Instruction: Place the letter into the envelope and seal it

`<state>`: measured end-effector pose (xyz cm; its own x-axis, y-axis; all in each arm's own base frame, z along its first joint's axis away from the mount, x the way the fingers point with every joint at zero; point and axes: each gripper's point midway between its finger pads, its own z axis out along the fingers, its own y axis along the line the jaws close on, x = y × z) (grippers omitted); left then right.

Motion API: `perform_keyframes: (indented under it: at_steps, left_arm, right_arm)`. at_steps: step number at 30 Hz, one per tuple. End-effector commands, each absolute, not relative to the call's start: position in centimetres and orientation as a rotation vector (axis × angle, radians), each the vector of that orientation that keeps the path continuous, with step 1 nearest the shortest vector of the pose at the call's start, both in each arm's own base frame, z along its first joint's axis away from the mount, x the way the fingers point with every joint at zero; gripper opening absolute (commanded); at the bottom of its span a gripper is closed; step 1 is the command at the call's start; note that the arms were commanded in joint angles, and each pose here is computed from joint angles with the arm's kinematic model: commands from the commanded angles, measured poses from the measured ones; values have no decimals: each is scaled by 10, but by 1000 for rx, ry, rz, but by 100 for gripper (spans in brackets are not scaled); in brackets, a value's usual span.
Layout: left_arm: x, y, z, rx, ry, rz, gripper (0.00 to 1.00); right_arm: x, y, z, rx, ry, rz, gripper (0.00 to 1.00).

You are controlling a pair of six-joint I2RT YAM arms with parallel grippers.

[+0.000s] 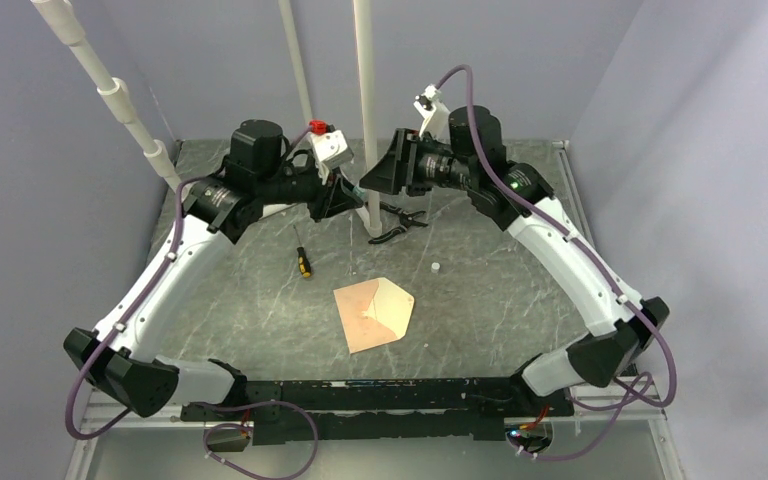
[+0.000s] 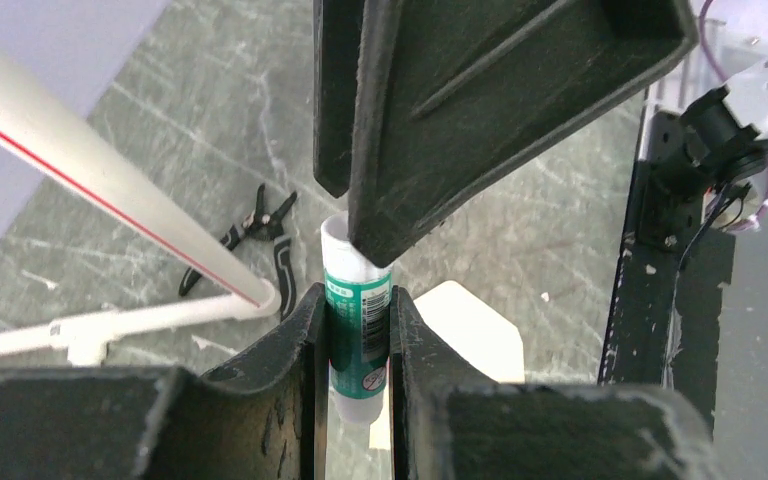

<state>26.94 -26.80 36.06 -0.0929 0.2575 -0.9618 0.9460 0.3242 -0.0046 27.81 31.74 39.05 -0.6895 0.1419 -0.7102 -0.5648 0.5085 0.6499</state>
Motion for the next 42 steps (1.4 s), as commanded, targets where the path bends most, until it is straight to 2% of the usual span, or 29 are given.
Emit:
perform_keyframes:
  at_steps: [1, 7, 9, 11, 18, 22, 27, 29, 34, 39, 42]
  left_arm:
    - [278, -259, 371, 1187, 1537, -721, 2]
    - [273, -261, 372, 1233, 1500, -737, 2]
    - [277, -260, 372, 1226, 1507, -720, 3]
    - [281, -259, 372, 1210, 1516, -701, 2]
    - [283, -260, 384, 1147, 1497, -707, 4]
    - [285, -257, 386, 1115, 1528, -696, 22]
    - [279, -255, 372, 1111, 1592, -731, 57]
    - [273, -255, 365, 1127, 1603, -768, 66]
    - [262, -261, 357, 1150, 1620, -896, 72]
    - [265, -270, 361, 1114, 1594, -975, 71]
    - [275, -274, 364, 1082, 1605, -992, 67]
  right_arm:
    - [287, 321, 396, -249, 2036, 1199, 53]
    - [295, 331, 386, -227, 2076, 1204, 45]
    - [293, 336, 388, -245, 2079, 1225, 36]
    - [290, 341, 389, -272, 2082, 1249, 33]
    - [282, 344, 391, -296, 2078, 1302, 1]
    - [287, 332, 394, -247, 2062, 1238, 0]
    - [292, 313, 400, -155, 2044, 1232, 0]
    - [292, 306, 404, -132, 2035, 1235, 0]
    - [286, 301, 410, -130, 2024, 1285, 0]
    - [283, 302, 412, -139, 2014, 1330, 0]
    - [282, 301, 415, -139, 2006, 1342, 0]
